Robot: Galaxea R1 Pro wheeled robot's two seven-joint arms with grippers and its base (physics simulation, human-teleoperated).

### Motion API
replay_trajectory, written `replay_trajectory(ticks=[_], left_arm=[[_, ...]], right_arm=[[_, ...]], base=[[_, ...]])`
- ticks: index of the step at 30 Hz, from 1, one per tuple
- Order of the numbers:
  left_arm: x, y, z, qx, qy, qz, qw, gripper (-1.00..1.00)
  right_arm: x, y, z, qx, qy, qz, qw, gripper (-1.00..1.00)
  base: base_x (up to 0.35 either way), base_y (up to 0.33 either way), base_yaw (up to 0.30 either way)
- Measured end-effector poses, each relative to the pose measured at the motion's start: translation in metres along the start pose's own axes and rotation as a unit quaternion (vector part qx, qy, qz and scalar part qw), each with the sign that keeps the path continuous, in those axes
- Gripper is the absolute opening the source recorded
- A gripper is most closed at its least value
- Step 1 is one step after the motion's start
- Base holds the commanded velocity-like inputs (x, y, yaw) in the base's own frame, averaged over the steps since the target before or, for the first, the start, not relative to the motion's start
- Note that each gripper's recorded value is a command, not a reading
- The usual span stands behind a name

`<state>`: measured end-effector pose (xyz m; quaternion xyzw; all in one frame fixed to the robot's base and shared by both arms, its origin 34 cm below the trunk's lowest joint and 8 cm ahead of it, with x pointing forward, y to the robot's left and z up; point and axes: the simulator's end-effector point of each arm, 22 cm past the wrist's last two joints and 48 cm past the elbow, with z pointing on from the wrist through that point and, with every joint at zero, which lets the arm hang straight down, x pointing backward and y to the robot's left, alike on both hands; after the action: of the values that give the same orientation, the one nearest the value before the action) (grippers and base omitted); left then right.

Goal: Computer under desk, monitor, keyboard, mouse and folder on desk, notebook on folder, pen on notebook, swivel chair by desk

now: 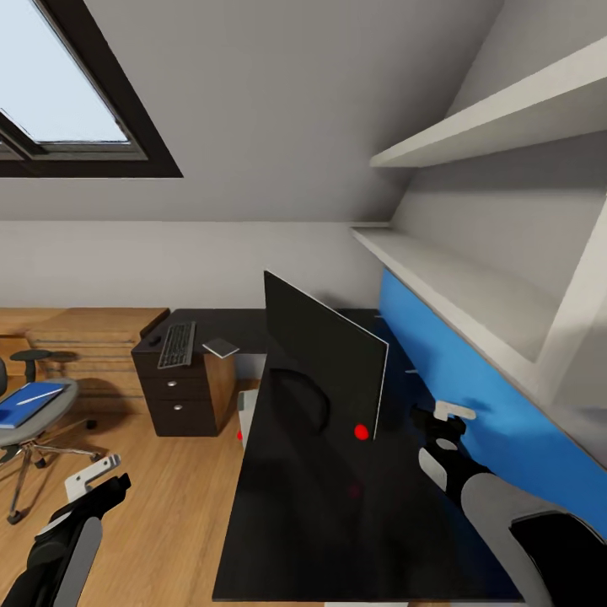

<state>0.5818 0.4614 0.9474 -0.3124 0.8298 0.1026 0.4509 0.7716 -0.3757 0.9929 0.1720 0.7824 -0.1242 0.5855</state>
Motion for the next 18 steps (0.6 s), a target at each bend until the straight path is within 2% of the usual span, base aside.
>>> replay_trajectory(ticks=[2, 7, 12, 18], left_arm=[[0.0000, 0.0000, 0.0000, 0.000, 0.000, 0.000, 1.0000, 1.00], [0.0005, 0.0000, 0.0003, 0.000, 0.001, 0.000, 1.0000, 1.00], [0.0010, -0.0001, 0.0001, 0.000, 0.002, 0.000, 1.0000, 1.00], [0.0018, -0.0005, 0.0003, 0.000, 0.003, 0.001, 1.0000, 1.00]], right_arm=[[-0.0003, -0.0001, 0.0000, 0.000, -0.001, 0.000, 1.0000, 1.00], [-0.0004, 0.0020, 0.0005, -0.006, -0.001, 0.000, 1.0000, 1.00], [-0.0015, 0.0057, 0.0013, -0.022, -0.002, -0.001, 0.9998, 1.00], [-0.0010, 0.0093, 0.0012, -0.029, -0.002, -0.002, 0.9996, 1.00]], base=[[0.264, -0.040, 0.000], [0.090, -0.009, 0.000], [0.174, -0.001, 0.000], [0.050, 0.000, 0.000]])
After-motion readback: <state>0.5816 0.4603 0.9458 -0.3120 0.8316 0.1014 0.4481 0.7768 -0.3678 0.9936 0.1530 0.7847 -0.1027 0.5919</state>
